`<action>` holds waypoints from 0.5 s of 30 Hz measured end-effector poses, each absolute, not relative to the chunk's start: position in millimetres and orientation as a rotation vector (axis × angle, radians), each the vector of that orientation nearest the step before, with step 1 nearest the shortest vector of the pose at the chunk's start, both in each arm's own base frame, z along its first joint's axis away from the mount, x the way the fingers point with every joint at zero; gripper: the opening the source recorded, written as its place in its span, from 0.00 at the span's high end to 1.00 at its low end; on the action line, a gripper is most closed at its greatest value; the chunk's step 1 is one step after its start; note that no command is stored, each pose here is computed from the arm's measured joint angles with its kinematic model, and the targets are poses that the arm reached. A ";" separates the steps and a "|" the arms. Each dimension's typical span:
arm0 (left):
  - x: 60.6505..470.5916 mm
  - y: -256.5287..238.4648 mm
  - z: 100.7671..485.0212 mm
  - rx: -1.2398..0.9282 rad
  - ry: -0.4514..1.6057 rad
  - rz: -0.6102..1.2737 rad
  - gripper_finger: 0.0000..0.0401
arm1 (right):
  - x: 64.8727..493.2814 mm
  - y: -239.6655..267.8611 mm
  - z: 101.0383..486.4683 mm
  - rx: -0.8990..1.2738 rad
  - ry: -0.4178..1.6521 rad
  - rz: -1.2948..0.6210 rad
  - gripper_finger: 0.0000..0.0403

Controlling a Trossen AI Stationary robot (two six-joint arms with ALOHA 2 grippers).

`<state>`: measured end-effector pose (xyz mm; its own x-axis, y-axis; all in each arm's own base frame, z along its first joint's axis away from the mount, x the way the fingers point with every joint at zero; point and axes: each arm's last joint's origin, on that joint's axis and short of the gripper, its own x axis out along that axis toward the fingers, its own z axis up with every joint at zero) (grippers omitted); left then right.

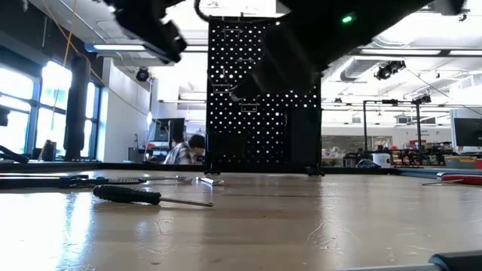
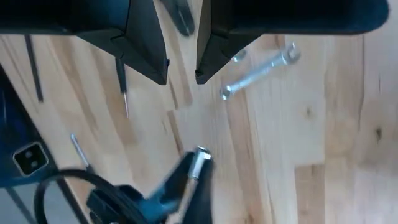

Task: Hang tools onto peg board
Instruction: Put the socket into the left bin on the pegboard

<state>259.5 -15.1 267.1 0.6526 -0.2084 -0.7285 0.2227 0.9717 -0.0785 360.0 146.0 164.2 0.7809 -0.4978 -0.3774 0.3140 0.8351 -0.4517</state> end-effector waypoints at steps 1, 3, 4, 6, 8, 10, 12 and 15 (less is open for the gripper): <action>254.8 -15.5 264.1 0.015 0.830 -0.237 0.80 | 363.2 140.8 165.1 -0.377 0.506 -0.451 0.86; 244.5 -15.1 257.0 0.003 0.846 -0.214 0.80 | 369.6 129.6 167.0 -0.368 0.498 -0.450 0.86; 239.9 -14.6 253.0 -0.003 0.852 -0.198 0.80 | 372.6 123.6 168.0 -0.367 0.494 -0.454 0.86; 230.9 -13.7 244.3 -0.016 0.852 -0.180 0.80 | 378.1 111.2 169.7 -0.367 0.489 -0.465 0.86; 223.4 -13.4 236.5 -0.036 0.830 -0.169 0.80 | 383.5 97.2 171.5 -0.364 0.482 -0.484 0.86; 217.3 -13.2 230.1 -0.055 0.789 -0.162 0.80 | 388.5 81.7 173.5 -0.357 0.472 -0.514 0.86; 211.2 -13.8 223.0 -0.067 0.754 -0.161 0.80 | 393.0 65.8 175.4 -0.344 0.462 -0.531 0.86; 204.6 -15.0 214.5 -0.069 0.697 -0.168 0.80 | 398.5 40.2 177.8 -0.332 0.452 -0.561 0.86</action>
